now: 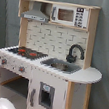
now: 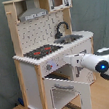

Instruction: Play with the kitchen

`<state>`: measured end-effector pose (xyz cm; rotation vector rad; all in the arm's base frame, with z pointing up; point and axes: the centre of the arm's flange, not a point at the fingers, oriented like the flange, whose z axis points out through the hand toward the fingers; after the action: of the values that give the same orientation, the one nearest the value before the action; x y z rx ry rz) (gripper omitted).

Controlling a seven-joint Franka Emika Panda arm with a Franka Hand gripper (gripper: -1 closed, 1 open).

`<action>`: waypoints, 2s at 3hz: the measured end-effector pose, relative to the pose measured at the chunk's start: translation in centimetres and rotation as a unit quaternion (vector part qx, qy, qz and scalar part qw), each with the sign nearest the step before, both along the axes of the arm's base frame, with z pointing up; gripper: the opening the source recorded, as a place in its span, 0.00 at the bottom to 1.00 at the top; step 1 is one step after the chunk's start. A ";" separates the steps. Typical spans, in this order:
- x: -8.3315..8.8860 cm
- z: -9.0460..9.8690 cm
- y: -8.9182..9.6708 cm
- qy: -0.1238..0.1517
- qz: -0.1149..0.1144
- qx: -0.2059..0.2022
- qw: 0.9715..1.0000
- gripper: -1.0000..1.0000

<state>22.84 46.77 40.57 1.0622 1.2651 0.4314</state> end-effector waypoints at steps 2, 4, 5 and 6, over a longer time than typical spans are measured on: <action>0.8 -1.0 -1.5 -0.040 0.041 -0.016 0.998 1.00; 1.6 -2.2 -3.6 -0.066 0.088 -0.001 0.994 1.00; 1.9 -2.8 -4.7 -0.070 0.114 0.007 0.991 1.00; 1.9 -3.4 -4.8 -0.064 0.149 0.021 0.987 1.00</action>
<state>24.74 41.95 37.17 0.8666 1.3070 0.7441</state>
